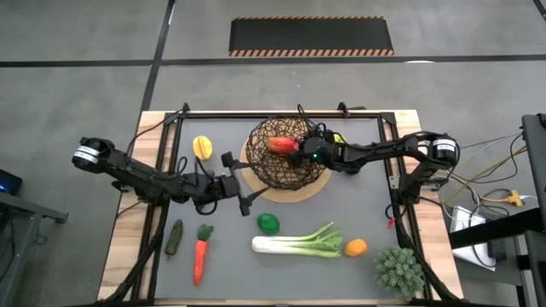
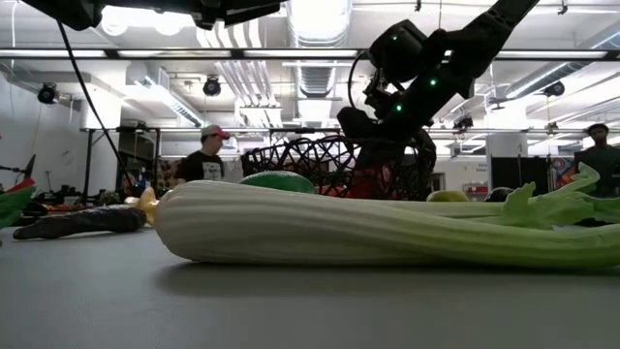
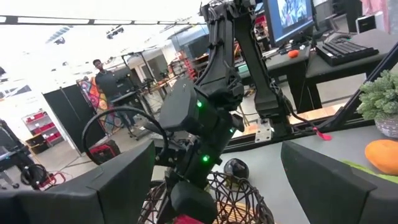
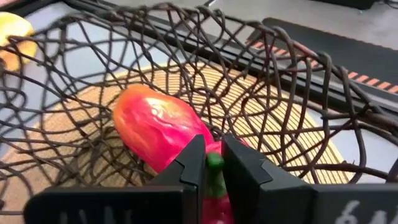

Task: Build produce basket
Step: Put the bell pepper into the basket, then put the eggplant into the basket

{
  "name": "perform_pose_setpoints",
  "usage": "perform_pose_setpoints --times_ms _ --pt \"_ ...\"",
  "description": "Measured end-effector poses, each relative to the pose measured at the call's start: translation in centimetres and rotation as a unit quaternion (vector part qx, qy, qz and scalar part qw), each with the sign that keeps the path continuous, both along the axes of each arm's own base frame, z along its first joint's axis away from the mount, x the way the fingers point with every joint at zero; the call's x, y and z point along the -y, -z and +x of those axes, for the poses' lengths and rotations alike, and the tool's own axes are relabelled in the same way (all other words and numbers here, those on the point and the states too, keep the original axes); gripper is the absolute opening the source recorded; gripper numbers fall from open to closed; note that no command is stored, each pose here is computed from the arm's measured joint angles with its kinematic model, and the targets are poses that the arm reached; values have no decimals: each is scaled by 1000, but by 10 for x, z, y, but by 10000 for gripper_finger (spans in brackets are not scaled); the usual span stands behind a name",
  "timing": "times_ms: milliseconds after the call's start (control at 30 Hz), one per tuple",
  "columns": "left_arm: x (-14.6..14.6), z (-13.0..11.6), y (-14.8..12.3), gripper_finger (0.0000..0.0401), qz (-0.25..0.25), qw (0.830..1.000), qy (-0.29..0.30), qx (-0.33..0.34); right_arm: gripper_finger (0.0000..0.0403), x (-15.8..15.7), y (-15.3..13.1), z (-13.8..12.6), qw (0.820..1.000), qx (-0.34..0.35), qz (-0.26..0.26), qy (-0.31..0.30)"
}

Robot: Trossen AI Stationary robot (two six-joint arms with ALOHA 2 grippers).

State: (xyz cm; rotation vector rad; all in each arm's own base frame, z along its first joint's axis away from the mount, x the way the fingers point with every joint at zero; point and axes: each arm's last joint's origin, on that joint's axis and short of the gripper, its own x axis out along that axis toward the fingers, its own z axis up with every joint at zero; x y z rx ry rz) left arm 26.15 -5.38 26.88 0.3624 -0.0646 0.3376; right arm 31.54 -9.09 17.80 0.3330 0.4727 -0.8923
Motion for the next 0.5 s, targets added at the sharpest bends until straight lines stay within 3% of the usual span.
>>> perform_pose_setpoints --times_ms 500 --pt "17 -3 8 329 -55 998 36 -22 136 3 -5 11 1000 -20 5 0"
